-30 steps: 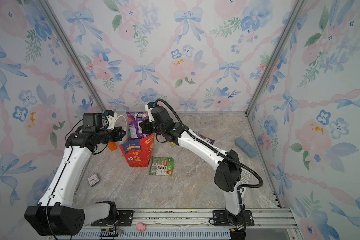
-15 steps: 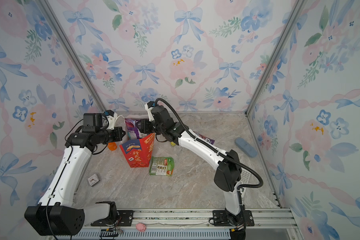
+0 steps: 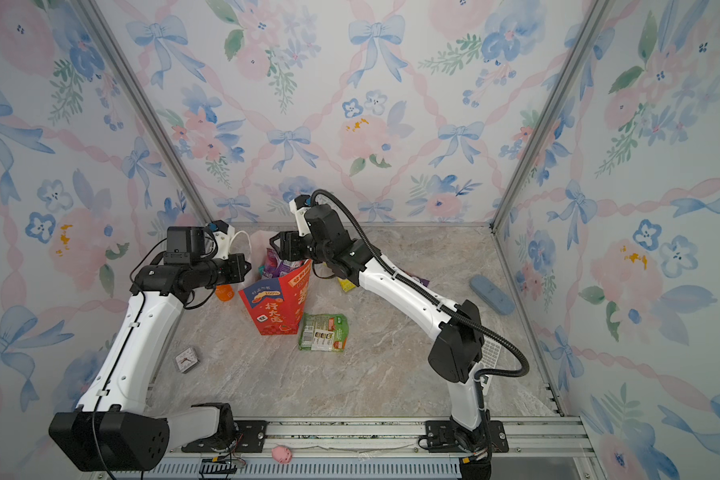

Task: Place the snacks into the paper bag
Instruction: 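Open the right gripper to release the purple packet in the bag, then move the right gripper down to the purple Fox's Berries candy bag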

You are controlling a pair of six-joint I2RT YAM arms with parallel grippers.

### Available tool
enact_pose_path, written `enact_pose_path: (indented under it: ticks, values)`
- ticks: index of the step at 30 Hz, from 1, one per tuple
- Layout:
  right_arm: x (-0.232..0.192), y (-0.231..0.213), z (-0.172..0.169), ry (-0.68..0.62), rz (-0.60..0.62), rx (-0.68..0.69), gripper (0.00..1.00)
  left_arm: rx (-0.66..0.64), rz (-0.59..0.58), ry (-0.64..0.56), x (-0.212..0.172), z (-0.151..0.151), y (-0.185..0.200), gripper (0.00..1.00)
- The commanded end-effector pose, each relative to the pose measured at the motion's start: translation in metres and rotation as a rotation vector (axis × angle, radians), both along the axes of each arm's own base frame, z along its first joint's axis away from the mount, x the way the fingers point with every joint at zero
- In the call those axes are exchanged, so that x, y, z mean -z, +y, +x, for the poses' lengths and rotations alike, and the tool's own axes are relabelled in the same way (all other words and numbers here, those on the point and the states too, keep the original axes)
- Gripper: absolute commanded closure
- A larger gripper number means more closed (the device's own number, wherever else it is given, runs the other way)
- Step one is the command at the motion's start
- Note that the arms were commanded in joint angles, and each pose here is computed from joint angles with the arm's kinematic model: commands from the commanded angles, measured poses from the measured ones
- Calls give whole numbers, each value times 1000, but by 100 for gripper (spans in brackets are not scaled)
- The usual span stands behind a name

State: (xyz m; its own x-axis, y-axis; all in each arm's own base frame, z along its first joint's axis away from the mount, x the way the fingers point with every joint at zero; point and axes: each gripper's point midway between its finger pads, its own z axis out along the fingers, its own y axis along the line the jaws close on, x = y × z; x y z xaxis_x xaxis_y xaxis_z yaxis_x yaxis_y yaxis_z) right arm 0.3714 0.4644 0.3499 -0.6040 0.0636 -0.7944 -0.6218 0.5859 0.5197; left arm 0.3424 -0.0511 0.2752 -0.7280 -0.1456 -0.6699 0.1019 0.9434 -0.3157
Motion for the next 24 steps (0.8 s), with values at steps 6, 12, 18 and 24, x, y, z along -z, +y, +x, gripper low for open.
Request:
enact_pose_path:
  ticks: [6,12,18,24]
  values:
    - [-71,5,-20,-143,106,-159,28,10,-2,-23,-7,-1,0,100]
    - [-85,11,-31,-162,145,-240,23,11,-3,-25,-8,-1,0,100]
    - [-89,-15,-29,-270,23,-167,21,12,-4,-27,-8,-2,0,100]
    - [-67,-80,-15,-297,-136,35,17,8,-2,-33,-10,-4,0,100]
